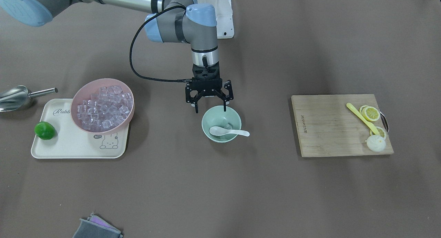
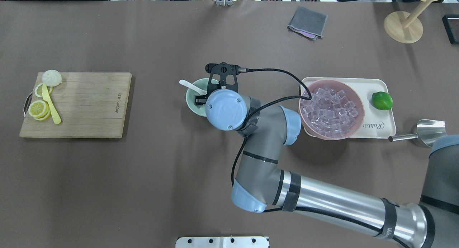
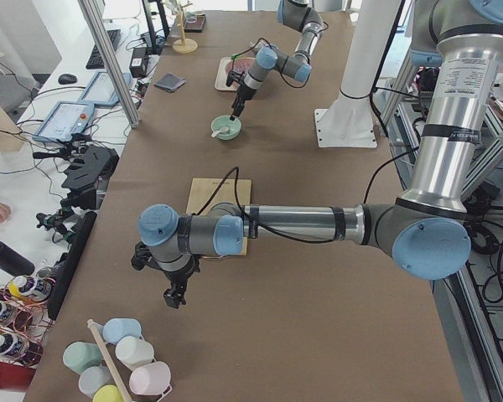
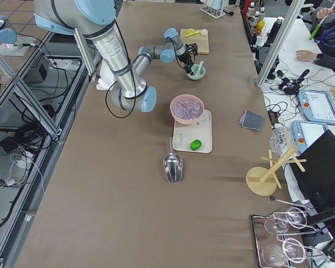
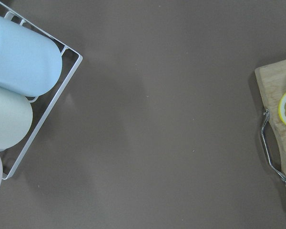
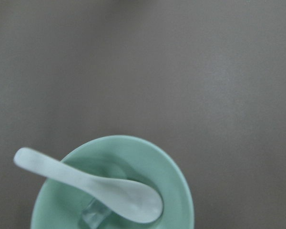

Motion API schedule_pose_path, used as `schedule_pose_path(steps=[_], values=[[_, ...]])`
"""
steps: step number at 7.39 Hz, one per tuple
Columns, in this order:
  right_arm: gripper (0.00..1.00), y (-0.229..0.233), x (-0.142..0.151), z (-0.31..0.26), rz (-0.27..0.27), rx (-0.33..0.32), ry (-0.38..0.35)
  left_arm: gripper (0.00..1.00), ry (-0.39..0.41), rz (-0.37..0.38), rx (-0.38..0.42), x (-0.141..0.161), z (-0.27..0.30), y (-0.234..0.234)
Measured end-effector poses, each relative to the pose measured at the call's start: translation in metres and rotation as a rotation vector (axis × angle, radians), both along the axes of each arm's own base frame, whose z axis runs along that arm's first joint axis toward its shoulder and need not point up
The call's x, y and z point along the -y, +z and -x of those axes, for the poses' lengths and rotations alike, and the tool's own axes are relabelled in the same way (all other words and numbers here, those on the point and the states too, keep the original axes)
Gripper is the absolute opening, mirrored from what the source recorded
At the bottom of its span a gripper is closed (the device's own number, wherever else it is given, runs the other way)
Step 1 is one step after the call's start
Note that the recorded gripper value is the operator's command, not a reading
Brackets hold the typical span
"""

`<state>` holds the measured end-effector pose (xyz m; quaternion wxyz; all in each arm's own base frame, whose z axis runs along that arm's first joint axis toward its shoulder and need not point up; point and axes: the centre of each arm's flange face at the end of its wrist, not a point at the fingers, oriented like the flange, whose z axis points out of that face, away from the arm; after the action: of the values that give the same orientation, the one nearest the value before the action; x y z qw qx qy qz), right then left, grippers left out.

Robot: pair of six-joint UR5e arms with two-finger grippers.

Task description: Put spoon and ice into bowl

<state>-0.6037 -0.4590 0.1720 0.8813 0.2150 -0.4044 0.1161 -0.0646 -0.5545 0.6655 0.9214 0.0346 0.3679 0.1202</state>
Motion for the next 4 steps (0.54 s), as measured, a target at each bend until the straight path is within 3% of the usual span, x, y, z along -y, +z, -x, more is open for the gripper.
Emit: schedule_pose_path(steps=[2,4], values=[[1.00,0.034,0.050,-0.061,0.073,0.001,-0.068,0.99,-0.068,0.102,0.001,-0.021,0.002,0.013],[1.00,0.079,0.083,-0.152,0.089,-0.002,-0.146,0.99,-0.224,0.237,0.007,-0.034,0.002,0.003]])
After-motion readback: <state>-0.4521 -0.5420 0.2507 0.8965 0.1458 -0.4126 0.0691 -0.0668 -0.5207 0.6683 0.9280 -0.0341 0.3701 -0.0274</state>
